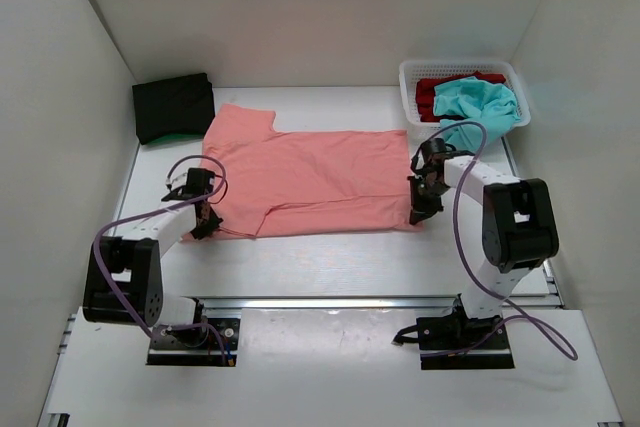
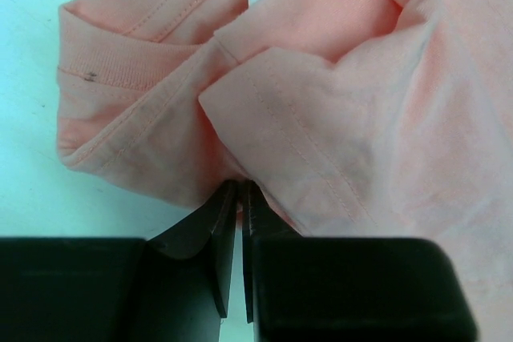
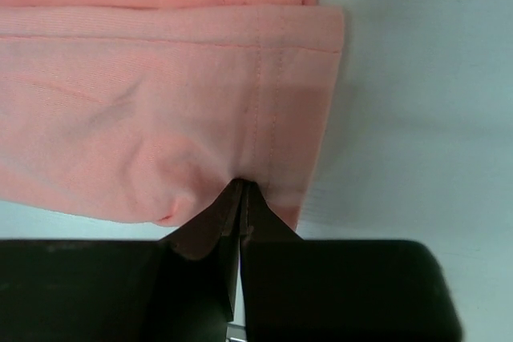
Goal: Fold and stack the t-shirts
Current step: Fold the flattened tshirt in 1/3 of the way
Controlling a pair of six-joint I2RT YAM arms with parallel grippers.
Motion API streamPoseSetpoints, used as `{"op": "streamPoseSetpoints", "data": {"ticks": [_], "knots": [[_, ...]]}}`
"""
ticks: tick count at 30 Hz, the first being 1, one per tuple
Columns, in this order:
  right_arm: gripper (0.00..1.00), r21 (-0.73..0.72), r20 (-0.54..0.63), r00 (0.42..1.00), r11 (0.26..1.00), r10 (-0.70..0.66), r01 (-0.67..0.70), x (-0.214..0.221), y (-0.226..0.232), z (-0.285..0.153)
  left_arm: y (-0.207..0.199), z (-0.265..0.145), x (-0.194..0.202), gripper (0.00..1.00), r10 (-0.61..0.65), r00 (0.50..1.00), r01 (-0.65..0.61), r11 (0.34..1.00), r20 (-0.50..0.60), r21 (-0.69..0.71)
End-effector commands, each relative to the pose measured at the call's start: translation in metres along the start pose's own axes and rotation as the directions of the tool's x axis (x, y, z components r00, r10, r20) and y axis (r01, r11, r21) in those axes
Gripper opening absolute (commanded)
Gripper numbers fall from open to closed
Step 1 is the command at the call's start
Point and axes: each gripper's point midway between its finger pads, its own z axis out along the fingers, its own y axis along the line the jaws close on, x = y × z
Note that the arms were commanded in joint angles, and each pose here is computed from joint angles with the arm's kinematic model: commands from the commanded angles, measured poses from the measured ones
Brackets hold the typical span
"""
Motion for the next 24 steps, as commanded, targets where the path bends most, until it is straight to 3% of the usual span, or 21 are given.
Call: {"op": "streamPoseSetpoints", "data": {"ticks": [1, 7, 12, 16, 19, 24], "knots": [[0.00, 0.108, -0.126, 0.992, 0.994, 0.027, -0.013, 0.030, -0.032, -0.005, 0.019, 0.000, 0.006, 0.20, 0.022, 1.000, -0.021, 0.999, 0.016, -0.047], [0.00, 0.159, -0.099, 0.991, 0.984, 0.092, -0.076, 0.038, -0.066, -0.019, 0.031, -0.002, 0.015, 0.20, 0.057, 0.998, -0.057, 0.996, 0.006, -0.067], [0.00, 0.167, -0.154, 0.984, 0.984, 0.094, -0.067, 0.062, -0.079, -0.023, 0.033, -0.011, 0.029, 0.20, 0.106, 0.994, -0.107, 0.993, -0.018, -0.049], [0.00, 0.150, -0.187, 0.981, 0.988, 0.058, -0.030, 0.080, -0.070, -0.028, 0.029, -0.024, 0.038, 0.20, 0.119, 0.992, -0.120, 0.993, -0.039, -0.010], [0.00, 0.140, -0.178, 0.984, 0.990, 0.031, -0.006, 0.079, -0.058, -0.037, 0.017, -0.043, 0.023, 0.20, 0.115, 0.993, -0.115, 0.992, -0.001, 0.046], [0.00, 0.109, -0.052, 0.998, 0.994, 0.018, -0.013, 0.039, -0.028, -0.065, 0.003, -0.071, -0.005, 0.20, 0.037, 0.998, -0.043, 0.989, 0.043, 0.142]]}}
